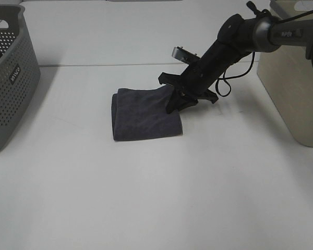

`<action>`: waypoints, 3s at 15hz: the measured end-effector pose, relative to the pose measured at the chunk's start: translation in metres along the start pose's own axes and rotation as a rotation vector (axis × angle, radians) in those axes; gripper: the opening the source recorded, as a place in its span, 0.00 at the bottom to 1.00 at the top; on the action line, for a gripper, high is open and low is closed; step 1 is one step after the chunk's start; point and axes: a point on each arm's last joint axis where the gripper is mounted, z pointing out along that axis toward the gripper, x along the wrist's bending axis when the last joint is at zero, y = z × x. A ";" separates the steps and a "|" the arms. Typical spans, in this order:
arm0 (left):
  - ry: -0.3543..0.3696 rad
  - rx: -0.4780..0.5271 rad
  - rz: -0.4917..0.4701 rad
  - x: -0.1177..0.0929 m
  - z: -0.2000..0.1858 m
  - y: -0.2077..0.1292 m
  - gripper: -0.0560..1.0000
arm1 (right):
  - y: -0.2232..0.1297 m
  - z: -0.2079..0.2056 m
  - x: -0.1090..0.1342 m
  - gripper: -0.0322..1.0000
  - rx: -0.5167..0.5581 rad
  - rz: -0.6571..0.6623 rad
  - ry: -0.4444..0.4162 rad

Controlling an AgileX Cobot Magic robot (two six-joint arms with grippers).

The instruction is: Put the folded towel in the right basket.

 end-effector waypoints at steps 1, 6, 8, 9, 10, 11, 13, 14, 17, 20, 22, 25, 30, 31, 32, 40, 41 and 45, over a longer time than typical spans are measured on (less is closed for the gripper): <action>0.000 0.000 0.000 0.000 0.000 0.000 0.99 | 0.002 -0.002 0.002 0.07 -0.002 -0.010 0.006; 0.000 0.000 0.000 0.000 0.000 0.000 0.99 | 0.014 -0.040 0.025 0.07 -0.047 -0.082 0.025; 0.000 0.000 0.000 0.000 0.000 0.000 0.99 | 0.018 -0.066 0.037 0.07 -0.094 -0.124 0.009; 0.000 0.000 0.000 0.000 0.000 0.000 0.99 | 0.019 -0.085 0.046 0.07 -0.128 -0.153 -0.005; 0.000 0.000 0.000 0.000 0.000 0.000 0.99 | 0.020 -0.104 0.054 0.07 -0.161 -0.182 -0.022; 0.000 0.000 0.000 0.000 0.000 0.000 0.99 | 0.019 -0.122 0.062 0.07 -0.190 -0.212 -0.042; 0.000 0.000 0.000 0.000 0.000 0.000 0.99 | 0.016 -0.163 0.076 0.07 -0.262 -0.258 -0.109; 0.000 0.000 0.000 0.000 0.000 0.000 0.99 | 0.012 -0.186 0.083 0.07 -0.298 -0.281 -0.149; 0.000 0.000 0.000 0.000 0.000 0.000 0.99 | -0.012 -0.272 0.104 0.07 -0.437 -0.349 -0.364; 0.000 0.000 0.000 0.000 0.000 0.000 0.99 | -0.030 -0.324 0.110 0.07 -0.544 -0.361 -0.535; 0.000 0.000 0.000 0.000 0.000 0.000 0.99 | -0.037 -0.343 0.110 0.07 -0.588 -0.353 -0.605; 0.000 0.000 0.000 0.000 0.000 0.000 0.99 | -0.042 -0.372 0.082 0.07 -0.636 -0.254 -0.659; 0.000 0.000 0.000 0.000 0.000 0.000 0.99 | -0.055 -0.422 -0.019 0.07 -0.679 0.052 -0.561; 0.000 0.000 0.000 0.000 0.000 0.000 0.99 | -0.055 -0.420 -0.034 0.07 -0.654 0.086 -0.549; 0.000 0.000 0.000 0.000 0.000 0.000 0.99 | -0.053 -0.413 -0.046 0.07 -0.616 0.113 -0.539; 0.000 0.000 0.000 0.000 0.000 0.000 0.99 | -0.038 -0.358 -0.091 0.49 -0.461 0.257 -0.504; 0.000 0.000 0.000 0.000 0.000 0.000 0.99 | -0.039 -0.359 -0.089 0.57 -0.460 0.257 -0.501; 0.000 0.000 0.000 0.000 0.000 0.000 0.99 | -0.048 -0.372 -0.069 0.64 -0.475 0.259 -0.436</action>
